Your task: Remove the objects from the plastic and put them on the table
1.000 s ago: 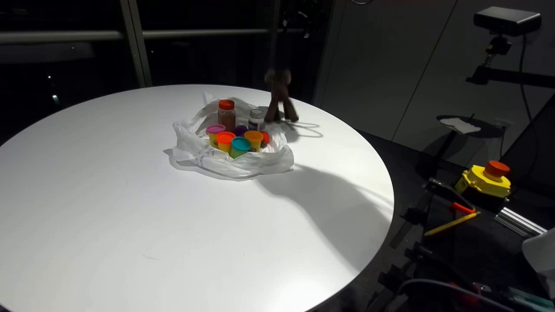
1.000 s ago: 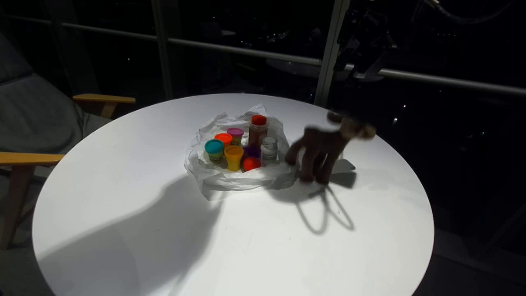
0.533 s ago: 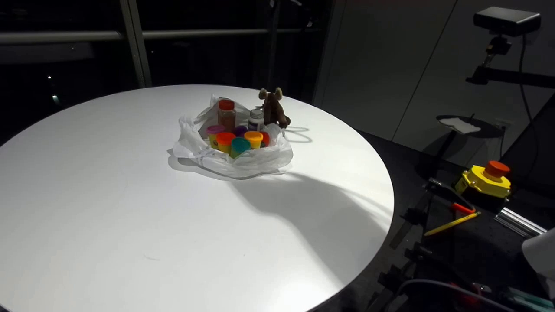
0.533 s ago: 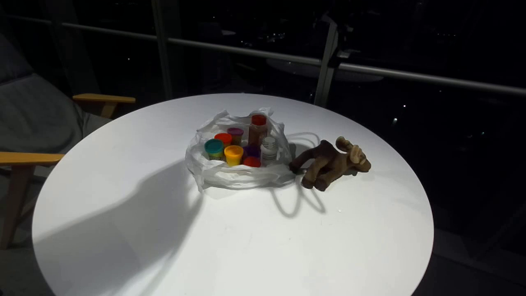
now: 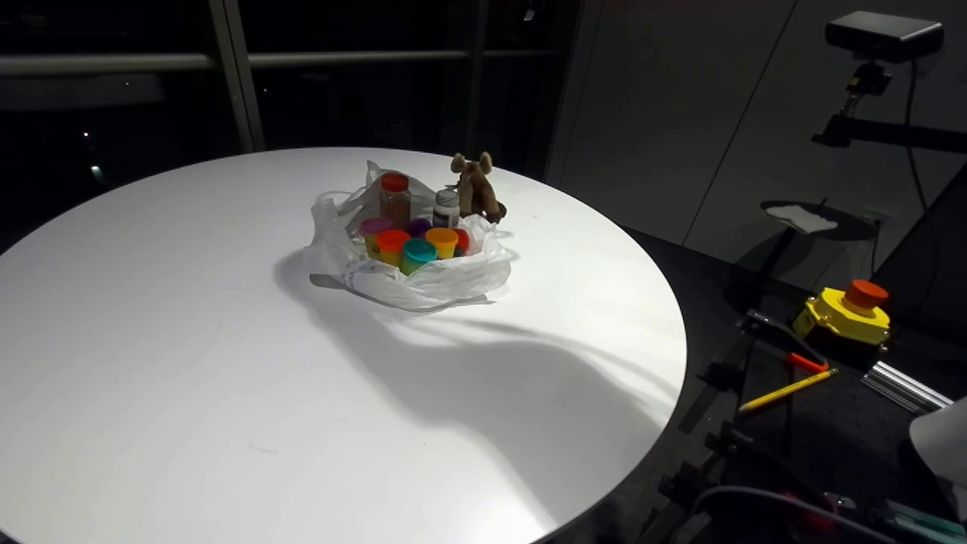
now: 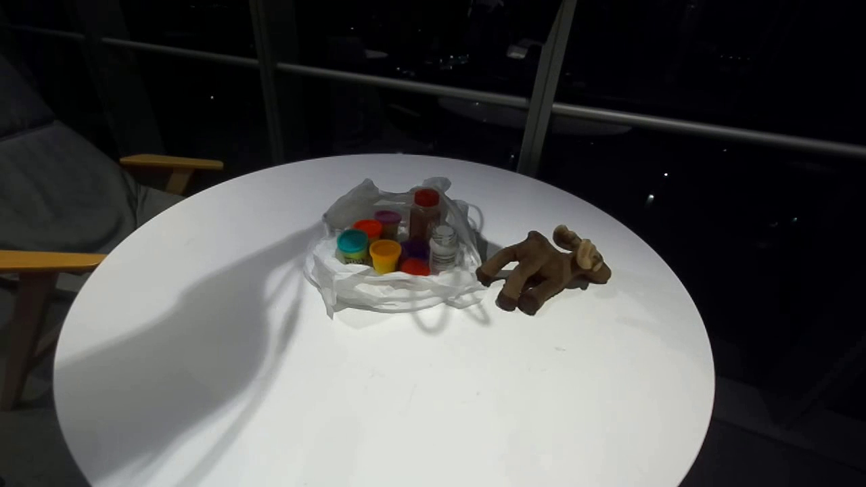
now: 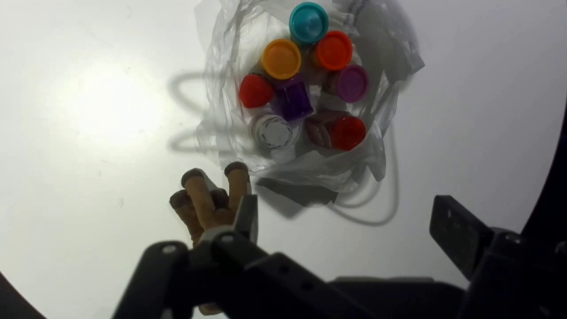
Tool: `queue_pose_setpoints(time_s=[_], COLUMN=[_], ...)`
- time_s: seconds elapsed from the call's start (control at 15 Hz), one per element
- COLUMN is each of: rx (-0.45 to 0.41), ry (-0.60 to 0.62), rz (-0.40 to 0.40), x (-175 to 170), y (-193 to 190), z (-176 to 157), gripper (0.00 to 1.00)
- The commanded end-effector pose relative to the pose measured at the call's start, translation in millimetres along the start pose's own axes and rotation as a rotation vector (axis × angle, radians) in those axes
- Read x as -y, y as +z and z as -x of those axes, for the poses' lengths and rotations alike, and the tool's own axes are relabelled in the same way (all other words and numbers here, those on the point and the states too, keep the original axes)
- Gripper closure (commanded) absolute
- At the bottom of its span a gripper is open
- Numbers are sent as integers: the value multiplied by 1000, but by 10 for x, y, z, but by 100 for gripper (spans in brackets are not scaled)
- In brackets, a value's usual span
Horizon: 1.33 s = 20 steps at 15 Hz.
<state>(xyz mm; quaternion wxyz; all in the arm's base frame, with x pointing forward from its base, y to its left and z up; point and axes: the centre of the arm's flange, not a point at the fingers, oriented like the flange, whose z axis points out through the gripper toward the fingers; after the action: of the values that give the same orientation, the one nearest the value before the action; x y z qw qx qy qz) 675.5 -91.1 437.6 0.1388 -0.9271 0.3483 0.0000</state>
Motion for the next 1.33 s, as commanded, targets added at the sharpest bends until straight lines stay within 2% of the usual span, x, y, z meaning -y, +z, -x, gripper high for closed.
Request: queue_pose_setpoints(time_s=[0.0, 0.27, 0.53, 0.93, 1.27], rx=[0, 9, 43, 84, 89], ry=[2, 15, 21, -85, -223], rz=[0, 16, 137, 286, 268], x=[-11, 26, 69, 78, 139], y=[-2, 64, 477, 1264, 1645], z=[-6, -66, -195, -297, -357], gripper=[0, 0, 0, 0, 0])
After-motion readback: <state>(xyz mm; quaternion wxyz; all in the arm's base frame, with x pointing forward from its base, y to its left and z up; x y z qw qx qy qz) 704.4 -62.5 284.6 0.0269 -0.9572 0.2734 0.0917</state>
